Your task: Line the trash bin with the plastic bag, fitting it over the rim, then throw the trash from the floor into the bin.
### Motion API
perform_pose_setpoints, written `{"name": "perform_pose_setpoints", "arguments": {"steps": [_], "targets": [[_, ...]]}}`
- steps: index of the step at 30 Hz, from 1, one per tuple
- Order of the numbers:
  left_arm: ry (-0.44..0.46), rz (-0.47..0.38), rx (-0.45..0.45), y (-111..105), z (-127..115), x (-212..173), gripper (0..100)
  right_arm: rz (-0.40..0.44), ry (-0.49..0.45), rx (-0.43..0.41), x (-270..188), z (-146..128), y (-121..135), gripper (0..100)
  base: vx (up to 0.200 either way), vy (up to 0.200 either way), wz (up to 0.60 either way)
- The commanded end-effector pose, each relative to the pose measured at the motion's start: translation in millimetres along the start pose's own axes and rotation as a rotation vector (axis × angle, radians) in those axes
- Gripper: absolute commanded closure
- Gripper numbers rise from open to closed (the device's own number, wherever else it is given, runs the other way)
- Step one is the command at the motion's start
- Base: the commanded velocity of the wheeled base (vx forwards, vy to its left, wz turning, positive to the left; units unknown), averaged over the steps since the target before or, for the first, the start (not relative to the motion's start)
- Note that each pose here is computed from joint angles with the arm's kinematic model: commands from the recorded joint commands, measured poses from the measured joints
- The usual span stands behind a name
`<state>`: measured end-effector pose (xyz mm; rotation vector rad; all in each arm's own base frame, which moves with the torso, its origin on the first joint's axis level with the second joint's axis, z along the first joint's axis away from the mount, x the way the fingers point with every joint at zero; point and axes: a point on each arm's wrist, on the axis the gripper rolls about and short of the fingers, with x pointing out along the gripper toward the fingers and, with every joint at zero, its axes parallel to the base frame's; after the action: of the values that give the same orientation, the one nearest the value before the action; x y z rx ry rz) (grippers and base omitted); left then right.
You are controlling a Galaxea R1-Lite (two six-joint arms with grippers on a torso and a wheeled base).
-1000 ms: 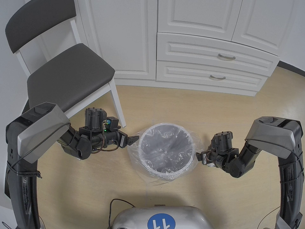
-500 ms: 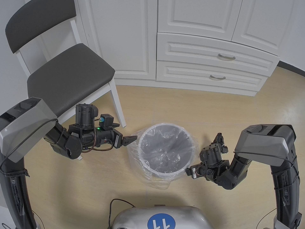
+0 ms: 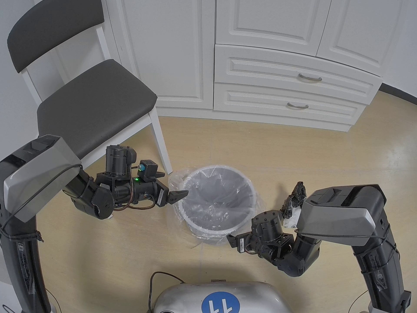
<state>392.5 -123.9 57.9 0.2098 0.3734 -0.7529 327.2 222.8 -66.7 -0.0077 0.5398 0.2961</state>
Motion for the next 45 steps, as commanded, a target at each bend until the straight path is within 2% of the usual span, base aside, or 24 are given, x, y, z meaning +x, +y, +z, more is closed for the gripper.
{"name": "perform_pose_setpoints", "arguments": {"steps": [1,9,16,20,21,24,37,41,45], "targets": [[0.022,-0.002,-0.012,3.2,-11.0,9.0,0,-0.004,0.031,-0.016,0.3,-9.5,0.0,0,0.0,0.0,0.0],[0.039,0.007,-0.01,11.9,-20.4,17.0,0,-0.02,0.068,-0.056,-5.8,-13.3,-6.3,0,0.0,0.0,0.0],[0.075,0.004,-0.022,15.5,-26.2,21.3,0,-0.043,0.105,-0.148,-22.1,-11.0,-21.6,0,0.0,0.0,0.0],[0.119,0.006,-0.031,20.6,-29.3,16.6,0,-0.043,0.109,-0.19,-37.0,-4.1,-27.9,0,0.0,0.0,0.0],[0.163,0.006,-0.022,26.0,-33.1,13.2,0,-0.034,0.108,-0.208,-45.2,0.1,-30.7,0,0.0,0.0,0.0],[0.22,0.005,-0.01,33.0,-35.3,7.4,0,-0.015,0.104,-0.228,-56.3,6.2,-33.4,0,0.0,0.0,0.0],[0.251,0.001,-0.012,35.8,-35.3,4.2,0,-0.003,0.037,-0.225,-67.3,25.8,-35.2,0,0.0,0.0,0.0],[0.282,-0.012,-0.028,39.5,-55.3,22.6,0,-0.008,-0.041,-0.199,-67.8,40.9,-34.2,0,0.0,0.0,0.0],[0.299,-0.016,-0.039,42.3,-64.0,30.8,0,-0.004,-0.089,-0.168,-73.1,52.4,-33.5,0,0.0,0.0,0.0]]}}
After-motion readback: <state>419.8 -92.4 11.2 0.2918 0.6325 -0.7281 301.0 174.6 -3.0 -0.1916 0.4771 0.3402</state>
